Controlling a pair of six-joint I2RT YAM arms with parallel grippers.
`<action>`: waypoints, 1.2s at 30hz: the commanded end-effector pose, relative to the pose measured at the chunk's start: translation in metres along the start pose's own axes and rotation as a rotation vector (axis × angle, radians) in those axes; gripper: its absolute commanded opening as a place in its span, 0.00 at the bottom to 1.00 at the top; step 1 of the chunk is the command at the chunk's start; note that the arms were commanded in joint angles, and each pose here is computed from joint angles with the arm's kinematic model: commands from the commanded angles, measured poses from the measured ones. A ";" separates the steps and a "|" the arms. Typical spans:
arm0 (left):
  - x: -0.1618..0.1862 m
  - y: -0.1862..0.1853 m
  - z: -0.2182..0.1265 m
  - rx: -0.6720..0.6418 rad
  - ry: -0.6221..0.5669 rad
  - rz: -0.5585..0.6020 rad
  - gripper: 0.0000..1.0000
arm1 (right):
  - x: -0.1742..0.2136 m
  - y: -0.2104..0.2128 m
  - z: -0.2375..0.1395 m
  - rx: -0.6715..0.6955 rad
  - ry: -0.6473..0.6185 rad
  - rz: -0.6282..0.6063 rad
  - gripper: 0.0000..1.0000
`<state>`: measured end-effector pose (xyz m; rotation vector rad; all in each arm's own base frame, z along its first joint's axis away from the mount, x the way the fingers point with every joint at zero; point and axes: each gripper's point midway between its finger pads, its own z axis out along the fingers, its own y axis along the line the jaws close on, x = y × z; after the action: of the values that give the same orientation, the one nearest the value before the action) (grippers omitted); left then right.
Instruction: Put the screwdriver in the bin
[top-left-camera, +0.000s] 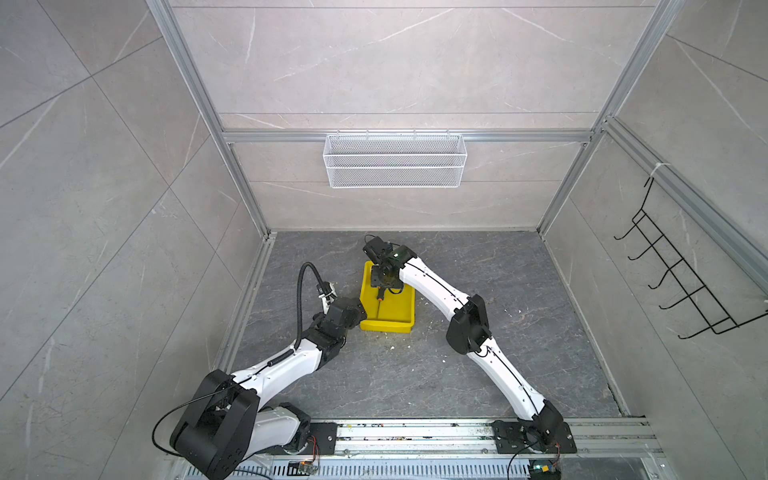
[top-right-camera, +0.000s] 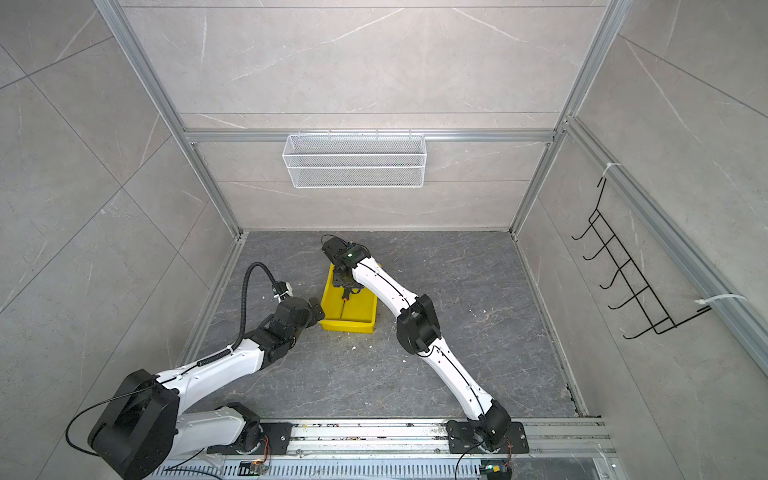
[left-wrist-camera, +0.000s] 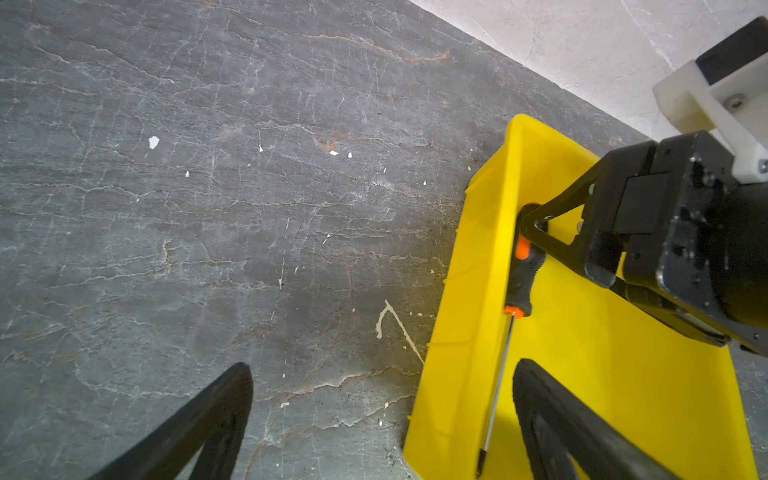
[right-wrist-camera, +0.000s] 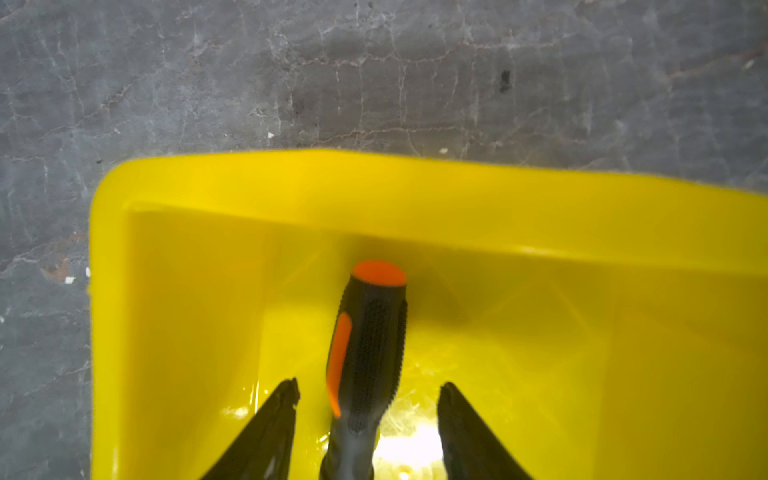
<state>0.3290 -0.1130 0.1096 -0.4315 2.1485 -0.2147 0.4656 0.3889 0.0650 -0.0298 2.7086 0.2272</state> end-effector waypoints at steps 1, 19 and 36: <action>-0.016 -0.010 -0.002 0.019 -0.028 -0.010 1.00 | -0.021 0.010 -0.057 -0.077 -0.045 -0.033 0.64; -0.014 -0.010 0.000 -0.006 0.000 0.050 1.00 | -0.030 -0.143 -0.187 0.042 -0.502 0.013 0.77; -0.013 -0.015 0.002 0.011 0.016 0.069 1.00 | 0.057 -0.359 -0.190 0.656 -0.730 0.113 1.00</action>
<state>0.3345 -0.1193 0.1130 -0.3663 2.1902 -0.1829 0.3509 0.0177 0.1511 0.3271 2.0114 -0.4051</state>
